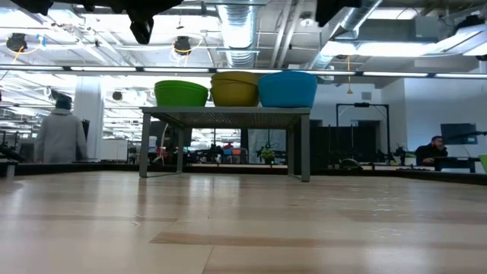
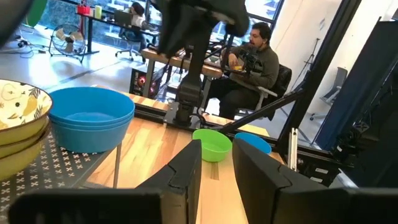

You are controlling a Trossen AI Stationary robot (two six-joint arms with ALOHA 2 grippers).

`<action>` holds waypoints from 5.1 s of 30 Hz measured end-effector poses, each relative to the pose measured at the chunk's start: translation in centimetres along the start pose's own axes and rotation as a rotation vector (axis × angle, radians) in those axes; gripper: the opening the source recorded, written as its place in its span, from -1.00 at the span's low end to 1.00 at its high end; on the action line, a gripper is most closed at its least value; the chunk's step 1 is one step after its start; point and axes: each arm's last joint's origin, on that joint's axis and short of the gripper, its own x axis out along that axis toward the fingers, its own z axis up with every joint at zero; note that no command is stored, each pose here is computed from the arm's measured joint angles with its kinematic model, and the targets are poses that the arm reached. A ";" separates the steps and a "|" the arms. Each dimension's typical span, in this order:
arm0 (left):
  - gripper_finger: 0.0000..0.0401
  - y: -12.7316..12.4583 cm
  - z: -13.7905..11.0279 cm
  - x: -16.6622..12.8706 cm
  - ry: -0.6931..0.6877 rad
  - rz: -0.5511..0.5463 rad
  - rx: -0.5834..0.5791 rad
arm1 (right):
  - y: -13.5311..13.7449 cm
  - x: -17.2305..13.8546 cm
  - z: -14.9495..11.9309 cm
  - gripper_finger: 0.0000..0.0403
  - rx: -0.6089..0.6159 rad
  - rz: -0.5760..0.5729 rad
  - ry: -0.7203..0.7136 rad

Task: Pick & Place Mini bowls
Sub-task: Stack the green bowl on top of the other green bowls on the shelf

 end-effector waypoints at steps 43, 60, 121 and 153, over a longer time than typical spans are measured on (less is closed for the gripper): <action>-0.55 -0.4 0.0 0.0 0.029 -0.136 -0.050 | -1.5 11.6 -21.7 -0.66 0.147 -0.102 0.493; -0.55 -0.4 0.0 0.0 0.029 -0.136 -0.050 | -0.4 13.8 -21.6 -0.66 0.018 -0.110 0.605; -0.53 -4.5 1.5 5.1 0.146 -0.425 0.207 | 6.1 22.4 -9.3 -0.99 -0.028 0.314 0.229; -0.15 -4.4 -10.1 12.5 0.449 -0.301 0.492 | 5.2 22.9 -6.7 -0.99 0.008 0.391 0.155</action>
